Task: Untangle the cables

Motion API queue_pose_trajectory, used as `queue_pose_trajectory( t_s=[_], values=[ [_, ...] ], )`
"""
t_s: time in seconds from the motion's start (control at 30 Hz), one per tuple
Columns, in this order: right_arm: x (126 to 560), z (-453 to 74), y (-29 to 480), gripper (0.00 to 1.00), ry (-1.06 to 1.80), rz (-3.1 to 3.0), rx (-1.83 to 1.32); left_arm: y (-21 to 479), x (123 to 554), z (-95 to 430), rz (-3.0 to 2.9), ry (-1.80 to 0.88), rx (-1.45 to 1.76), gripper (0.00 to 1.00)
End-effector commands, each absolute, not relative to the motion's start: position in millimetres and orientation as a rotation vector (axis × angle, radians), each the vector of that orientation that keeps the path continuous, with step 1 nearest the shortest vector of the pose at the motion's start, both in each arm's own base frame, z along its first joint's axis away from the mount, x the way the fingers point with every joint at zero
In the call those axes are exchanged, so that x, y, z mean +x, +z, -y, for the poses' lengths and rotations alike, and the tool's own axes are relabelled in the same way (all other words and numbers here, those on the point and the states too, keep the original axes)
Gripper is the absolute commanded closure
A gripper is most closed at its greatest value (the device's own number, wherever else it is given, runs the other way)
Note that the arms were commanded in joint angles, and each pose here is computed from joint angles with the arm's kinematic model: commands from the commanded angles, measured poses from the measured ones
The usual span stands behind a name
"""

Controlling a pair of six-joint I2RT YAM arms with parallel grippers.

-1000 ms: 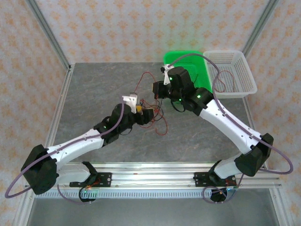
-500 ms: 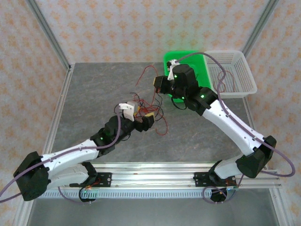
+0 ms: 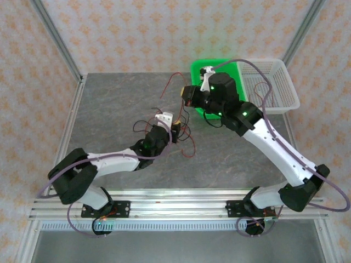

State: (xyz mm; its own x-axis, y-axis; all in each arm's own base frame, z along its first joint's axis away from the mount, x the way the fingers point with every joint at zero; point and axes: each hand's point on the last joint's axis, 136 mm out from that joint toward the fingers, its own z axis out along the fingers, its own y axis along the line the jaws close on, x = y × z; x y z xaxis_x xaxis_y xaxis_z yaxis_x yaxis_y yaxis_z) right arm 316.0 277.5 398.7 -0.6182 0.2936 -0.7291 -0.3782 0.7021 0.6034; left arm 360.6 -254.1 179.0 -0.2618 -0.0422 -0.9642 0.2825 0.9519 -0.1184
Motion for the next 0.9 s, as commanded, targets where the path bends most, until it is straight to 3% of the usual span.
queue_pose_trajectory(
  t_s=[0.0,0.3,0.7,0.87],
  values=[
    [300.3,-253.8,452.0,1.0,0.972,-1.905,-0.03,181.1,380.1,244.1,-1.79,-0.323,0.043,0.69],
    [297.2,-192.4,515.6,1.0,0.756,-1.758,0.075,140.8,378.0,227.2,-1.871,-0.334,-0.047,0.67],
    [331.4,-113.6,563.2,1.0,0.351,-1.616,0.232,130.9,363.8,208.7,-1.891,-0.329,-0.085,0.46],
    [360.1,-70.2,565.8,1.0,0.23,-1.582,0.303,145.9,359.5,209.4,-1.87,-0.366,-0.077,0.29]
  ],
)
